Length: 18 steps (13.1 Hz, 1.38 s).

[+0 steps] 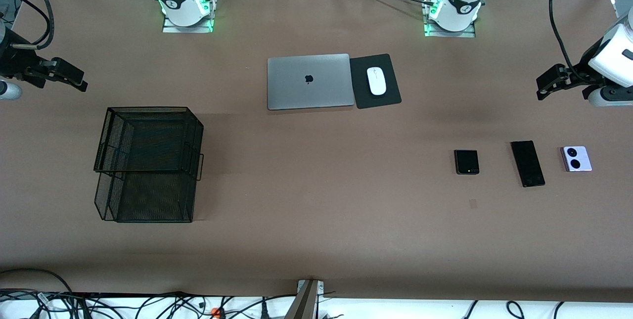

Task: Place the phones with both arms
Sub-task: 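Reach the left gripper down to the small black flip phone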

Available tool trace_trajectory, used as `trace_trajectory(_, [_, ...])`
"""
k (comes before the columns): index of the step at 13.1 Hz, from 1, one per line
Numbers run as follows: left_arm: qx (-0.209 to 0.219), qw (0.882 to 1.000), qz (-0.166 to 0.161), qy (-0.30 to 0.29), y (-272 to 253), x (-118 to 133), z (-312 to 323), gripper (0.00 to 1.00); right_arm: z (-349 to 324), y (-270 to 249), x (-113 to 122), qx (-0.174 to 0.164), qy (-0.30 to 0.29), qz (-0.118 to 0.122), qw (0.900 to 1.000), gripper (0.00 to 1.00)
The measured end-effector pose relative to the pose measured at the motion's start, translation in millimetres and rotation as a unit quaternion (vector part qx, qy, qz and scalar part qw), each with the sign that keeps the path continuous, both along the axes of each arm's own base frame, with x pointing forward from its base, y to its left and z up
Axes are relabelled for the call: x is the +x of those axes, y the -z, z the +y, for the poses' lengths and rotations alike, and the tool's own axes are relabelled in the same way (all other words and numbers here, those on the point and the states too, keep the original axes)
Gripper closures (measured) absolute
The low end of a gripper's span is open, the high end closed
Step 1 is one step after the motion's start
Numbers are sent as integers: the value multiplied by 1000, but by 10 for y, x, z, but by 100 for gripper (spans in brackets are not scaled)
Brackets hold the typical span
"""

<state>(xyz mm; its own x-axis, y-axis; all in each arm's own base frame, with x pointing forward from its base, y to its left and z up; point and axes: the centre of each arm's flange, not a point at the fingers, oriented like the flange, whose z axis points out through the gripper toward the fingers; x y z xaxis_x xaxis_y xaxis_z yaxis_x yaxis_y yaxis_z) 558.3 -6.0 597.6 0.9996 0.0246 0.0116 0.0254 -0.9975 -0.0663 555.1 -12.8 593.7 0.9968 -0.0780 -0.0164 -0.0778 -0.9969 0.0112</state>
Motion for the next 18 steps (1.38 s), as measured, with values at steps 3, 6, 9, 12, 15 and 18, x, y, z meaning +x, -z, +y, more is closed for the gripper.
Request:
trace_trajectory(3, [0,1000,0,0,1,-1,3,0,0,0,0,0,0,0,1000,0])
trace_trajectory(6, [0,1000,2,0,3,-4,3,0,0,0,0,0,0,0,1000,0])
trace_trajectory(9, [-5,1000,24,-2,54,-42,-5,0,0,0,0,0,0,0,1000,0])
trace_trajectory(12, [-3,997,75,-5,270,-58,7,0,0,0,0,0,0,0,1000,0])
trace_trajectory(15, [-3,993,114,-13,628,55,78,0,0,0,0,0,0,0,1000,0])
trace_trajectory(18, [-5,987,163,0,1173,201,-102,0,0,0,1,0,0,0,1000,0])
